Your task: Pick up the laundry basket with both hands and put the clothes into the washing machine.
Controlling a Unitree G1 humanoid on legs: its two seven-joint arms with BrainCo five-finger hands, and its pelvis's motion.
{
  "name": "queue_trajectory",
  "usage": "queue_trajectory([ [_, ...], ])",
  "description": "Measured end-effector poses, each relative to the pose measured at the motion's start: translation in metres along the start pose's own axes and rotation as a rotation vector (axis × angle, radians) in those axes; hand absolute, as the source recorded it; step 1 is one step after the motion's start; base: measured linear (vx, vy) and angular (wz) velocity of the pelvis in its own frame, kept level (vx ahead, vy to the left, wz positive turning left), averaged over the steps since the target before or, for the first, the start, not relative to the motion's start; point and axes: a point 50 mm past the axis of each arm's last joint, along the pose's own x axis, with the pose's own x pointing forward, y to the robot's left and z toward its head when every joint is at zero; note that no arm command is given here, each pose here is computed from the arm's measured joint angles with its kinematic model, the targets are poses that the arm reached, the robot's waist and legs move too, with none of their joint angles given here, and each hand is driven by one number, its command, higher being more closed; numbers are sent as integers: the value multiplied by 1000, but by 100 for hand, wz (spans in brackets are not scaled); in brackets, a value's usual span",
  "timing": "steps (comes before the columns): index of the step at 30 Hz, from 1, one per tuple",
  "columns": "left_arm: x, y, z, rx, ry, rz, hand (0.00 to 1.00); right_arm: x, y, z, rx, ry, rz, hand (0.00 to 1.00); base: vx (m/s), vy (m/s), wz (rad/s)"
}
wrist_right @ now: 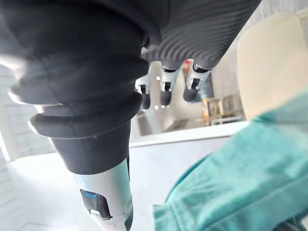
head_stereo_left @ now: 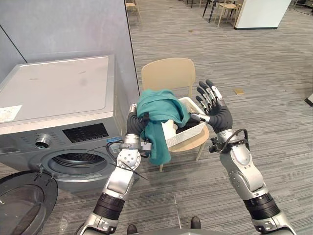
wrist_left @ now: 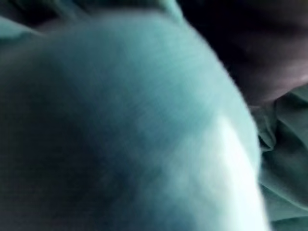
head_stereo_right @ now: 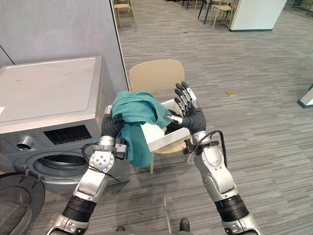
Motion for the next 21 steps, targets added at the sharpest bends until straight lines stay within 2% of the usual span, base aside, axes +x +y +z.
queue_trajectory([
  [11,-1,25,-5,-44,26,140,100,-5,-12,1,27,-25,-108,0,0,-1,4],
  [14,-5,34,-6,-55,34,185,100,-13,-20,-2,47,-22,-189,0,0,0,0],
  [21,-40,71,-7,-98,64,410,100,-52,-58,-8,-11,0,-527,0,-5,-1,7],
])
